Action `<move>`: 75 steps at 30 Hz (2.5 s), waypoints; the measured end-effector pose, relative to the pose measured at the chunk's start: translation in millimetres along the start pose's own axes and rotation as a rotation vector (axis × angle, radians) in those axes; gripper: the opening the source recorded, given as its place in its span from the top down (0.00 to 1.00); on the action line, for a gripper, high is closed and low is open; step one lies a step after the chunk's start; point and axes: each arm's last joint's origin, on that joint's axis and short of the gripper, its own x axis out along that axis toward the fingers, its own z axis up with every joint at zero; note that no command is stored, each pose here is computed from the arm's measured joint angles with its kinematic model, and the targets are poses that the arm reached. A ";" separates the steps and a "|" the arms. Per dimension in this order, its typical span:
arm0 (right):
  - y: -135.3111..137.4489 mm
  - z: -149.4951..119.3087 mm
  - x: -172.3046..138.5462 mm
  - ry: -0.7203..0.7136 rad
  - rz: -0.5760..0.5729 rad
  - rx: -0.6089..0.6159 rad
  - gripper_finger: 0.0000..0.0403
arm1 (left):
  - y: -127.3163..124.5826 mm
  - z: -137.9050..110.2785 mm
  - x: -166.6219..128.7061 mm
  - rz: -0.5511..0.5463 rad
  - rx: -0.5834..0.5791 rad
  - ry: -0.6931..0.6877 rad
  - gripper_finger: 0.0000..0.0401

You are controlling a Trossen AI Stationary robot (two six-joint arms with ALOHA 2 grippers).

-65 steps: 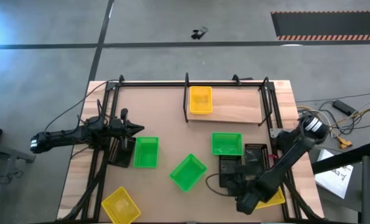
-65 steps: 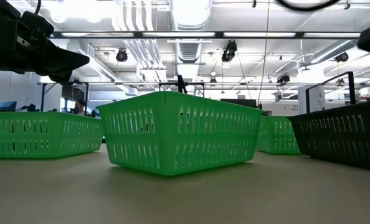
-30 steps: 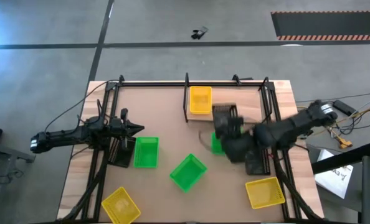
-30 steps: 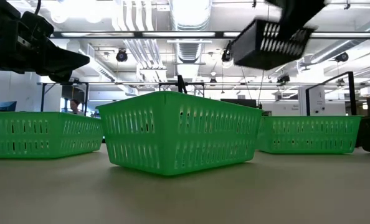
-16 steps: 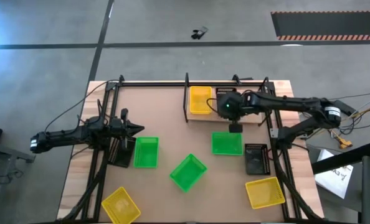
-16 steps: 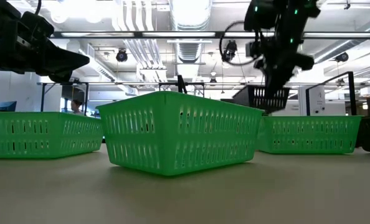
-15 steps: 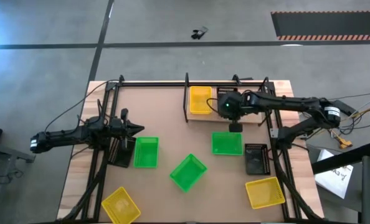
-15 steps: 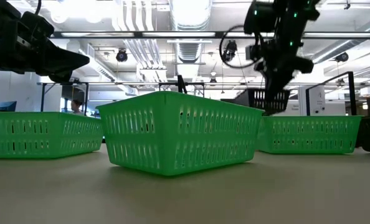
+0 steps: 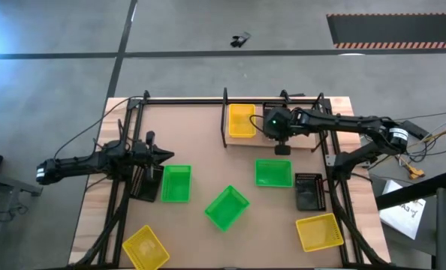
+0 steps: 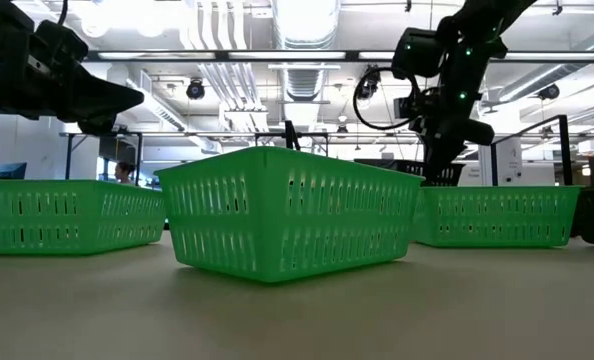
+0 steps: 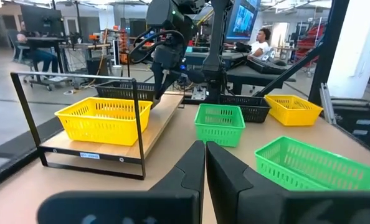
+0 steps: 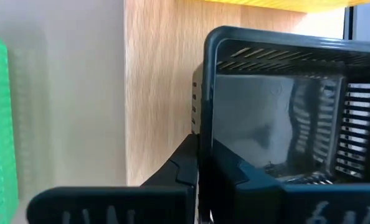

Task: Stack baskets on shelf by color
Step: Put the middle black bin on the shelf, then put the left green bin on the shelf

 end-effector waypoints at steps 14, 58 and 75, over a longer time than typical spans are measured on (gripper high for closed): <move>-1.3 0.1 -2.8 0.020 -0.032 0.014 0.71 | -0.5 6.1 0.1 -0.004 0.036 -0.059 1.00; 297.0 -13.1 -38.8 -0.556 -0.008 0.058 0.91 | -194.9 70.3 107.3 0.091 0.206 1.158 0.91; 352.7 -20.3 -82.4 -0.609 0.071 -0.087 0.91 | -181.7 5.9 121.7 0.281 0.285 1.310 0.76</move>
